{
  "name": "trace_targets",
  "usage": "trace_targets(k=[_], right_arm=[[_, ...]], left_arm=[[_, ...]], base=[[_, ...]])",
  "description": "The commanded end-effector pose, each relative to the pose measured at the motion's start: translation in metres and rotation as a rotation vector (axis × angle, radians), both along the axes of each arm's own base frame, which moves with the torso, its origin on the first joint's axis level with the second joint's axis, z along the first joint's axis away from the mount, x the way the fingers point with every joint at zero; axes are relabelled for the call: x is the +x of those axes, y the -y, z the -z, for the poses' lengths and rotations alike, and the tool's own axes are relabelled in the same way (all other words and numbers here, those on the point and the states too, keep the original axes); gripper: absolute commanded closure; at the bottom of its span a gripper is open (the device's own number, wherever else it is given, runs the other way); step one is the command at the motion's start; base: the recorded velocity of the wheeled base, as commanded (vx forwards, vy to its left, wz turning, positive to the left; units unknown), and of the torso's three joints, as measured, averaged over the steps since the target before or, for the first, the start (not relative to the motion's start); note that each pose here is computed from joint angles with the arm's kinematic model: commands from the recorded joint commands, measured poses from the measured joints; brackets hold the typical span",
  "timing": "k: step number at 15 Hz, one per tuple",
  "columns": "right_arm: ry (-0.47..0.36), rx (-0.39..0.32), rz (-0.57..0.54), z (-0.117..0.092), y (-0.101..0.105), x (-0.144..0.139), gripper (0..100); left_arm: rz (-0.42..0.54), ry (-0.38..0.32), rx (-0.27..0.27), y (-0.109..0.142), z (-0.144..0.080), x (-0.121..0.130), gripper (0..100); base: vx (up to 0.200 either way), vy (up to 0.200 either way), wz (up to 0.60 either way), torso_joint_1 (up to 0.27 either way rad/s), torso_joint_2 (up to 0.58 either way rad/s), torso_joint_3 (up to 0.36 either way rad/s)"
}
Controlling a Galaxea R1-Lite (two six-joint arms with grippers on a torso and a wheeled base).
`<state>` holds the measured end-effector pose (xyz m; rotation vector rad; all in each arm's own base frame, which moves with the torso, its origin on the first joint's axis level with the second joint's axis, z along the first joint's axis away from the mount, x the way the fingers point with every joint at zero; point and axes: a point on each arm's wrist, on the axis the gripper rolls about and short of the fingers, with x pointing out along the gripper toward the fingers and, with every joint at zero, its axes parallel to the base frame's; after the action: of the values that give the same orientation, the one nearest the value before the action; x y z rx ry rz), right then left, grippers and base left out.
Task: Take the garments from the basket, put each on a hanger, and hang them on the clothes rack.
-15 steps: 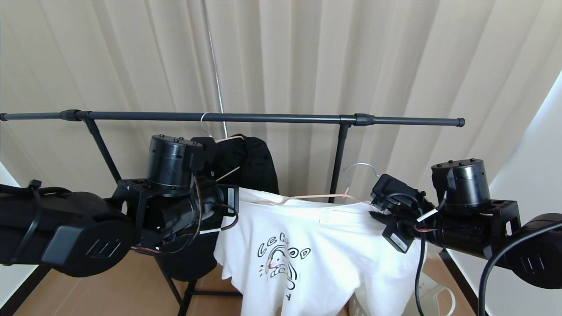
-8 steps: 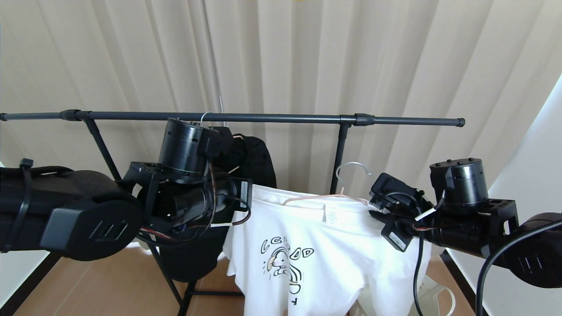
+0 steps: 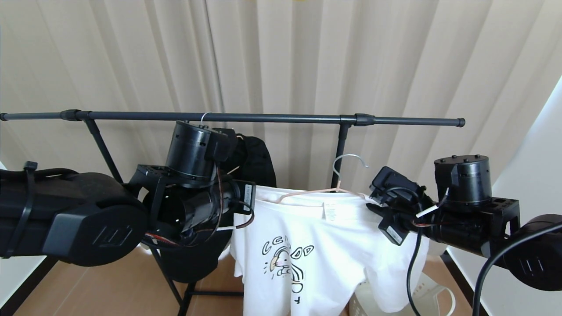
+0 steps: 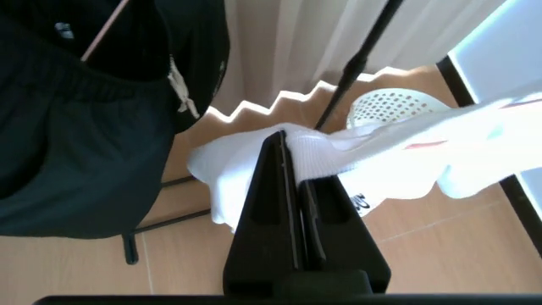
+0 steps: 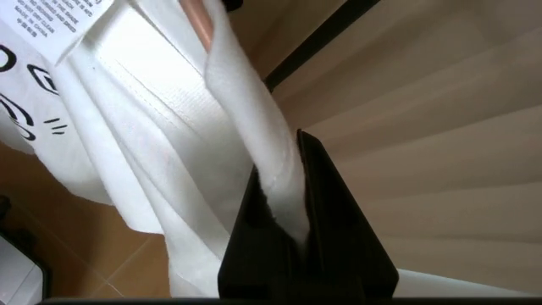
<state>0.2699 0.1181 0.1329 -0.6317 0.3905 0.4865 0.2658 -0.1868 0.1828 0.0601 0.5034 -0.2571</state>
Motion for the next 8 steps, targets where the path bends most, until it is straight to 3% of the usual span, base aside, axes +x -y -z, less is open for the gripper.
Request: trace_targets(k=[1, 5, 8], right_arm=[[0.022, 0.013, -0.007, -0.008, 0.003, -0.006, 100], [0.041, 0.057, -0.069, -0.018, 0.005, -0.016, 100], [0.048, 0.076, -0.073, -0.022, 0.004, -0.016, 100]], left_arm=[[-0.057, 0.021, 0.017, -0.006, -0.002, 0.007, 100], [-0.107, 0.044, 0.063, -0.011, -0.002, 0.014, 100], [-0.092, 0.04, 0.085, -0.008, 0.001, 0.013, 100]], base=[[0.0, 0.0, 0.0, 0.0, 0.0, 0.0], [0.0, 0.0, 0.0, 0.0, 0.0, 0.0], [0.0, 0.0, 0.0, 0.0, 0.0, 0.0]])
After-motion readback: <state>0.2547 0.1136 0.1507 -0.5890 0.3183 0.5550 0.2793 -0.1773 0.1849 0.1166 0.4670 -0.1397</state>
